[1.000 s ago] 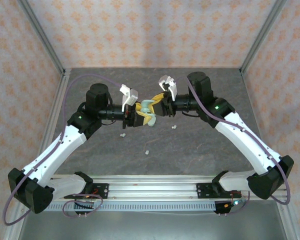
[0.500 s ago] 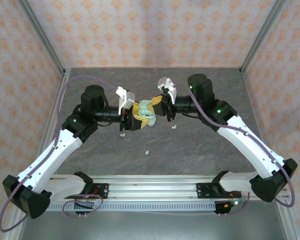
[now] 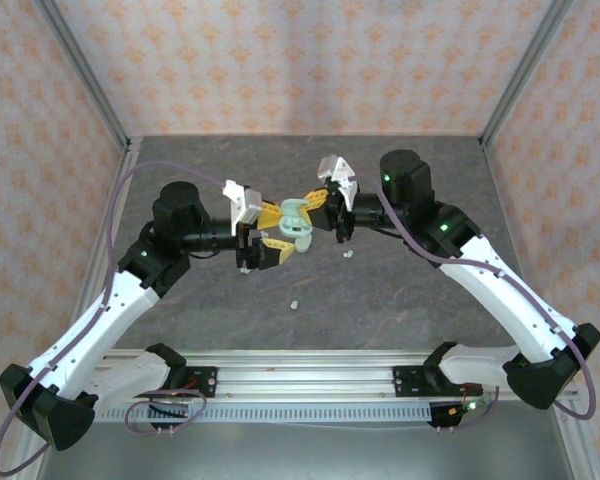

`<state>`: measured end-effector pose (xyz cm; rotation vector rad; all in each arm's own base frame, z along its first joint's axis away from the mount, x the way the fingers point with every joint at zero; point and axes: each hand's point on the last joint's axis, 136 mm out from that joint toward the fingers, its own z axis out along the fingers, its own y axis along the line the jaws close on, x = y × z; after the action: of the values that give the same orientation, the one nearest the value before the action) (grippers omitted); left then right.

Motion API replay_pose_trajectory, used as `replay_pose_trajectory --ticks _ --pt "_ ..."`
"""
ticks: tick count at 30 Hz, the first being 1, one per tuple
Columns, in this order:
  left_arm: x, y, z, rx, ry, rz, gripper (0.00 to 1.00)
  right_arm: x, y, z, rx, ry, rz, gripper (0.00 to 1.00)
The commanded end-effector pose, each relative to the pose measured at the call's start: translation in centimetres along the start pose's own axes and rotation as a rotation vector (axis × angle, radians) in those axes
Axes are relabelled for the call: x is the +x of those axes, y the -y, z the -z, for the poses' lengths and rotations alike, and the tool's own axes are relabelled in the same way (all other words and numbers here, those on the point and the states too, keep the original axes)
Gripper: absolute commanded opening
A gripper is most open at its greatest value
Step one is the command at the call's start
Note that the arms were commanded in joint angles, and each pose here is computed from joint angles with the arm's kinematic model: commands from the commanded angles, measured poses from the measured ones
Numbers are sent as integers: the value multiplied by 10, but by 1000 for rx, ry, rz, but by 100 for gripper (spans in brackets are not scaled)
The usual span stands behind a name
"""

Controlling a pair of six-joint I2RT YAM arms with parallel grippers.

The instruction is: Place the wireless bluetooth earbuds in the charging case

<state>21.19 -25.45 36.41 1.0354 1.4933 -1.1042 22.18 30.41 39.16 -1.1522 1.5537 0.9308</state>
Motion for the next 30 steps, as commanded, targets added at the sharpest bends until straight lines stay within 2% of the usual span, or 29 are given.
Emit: replay_pose_trajectory --ticks 1,7,16,22,26,30 --pt "-16 -1 2 -12 62 -35 72 -9 -4 4 6 25 48 0" --pt "-17 -1 -3 0 67 -20 72 -7 -4 3 1 21 39 0" --pt "-17 0 -7 19 67 -12 66 -6 -6 2 -10 15 29 0" --pt "-11 3 -9 48 33 -13 55 -6 -6 2 -16 16 21 0" --pt "-12 5 -8 49 35 -26 41 -5 -8 0 -29 10 11 1" --pt "-10 6 -6 40 28 -36 39 -4 -8 -1 -38 5 -1 2"
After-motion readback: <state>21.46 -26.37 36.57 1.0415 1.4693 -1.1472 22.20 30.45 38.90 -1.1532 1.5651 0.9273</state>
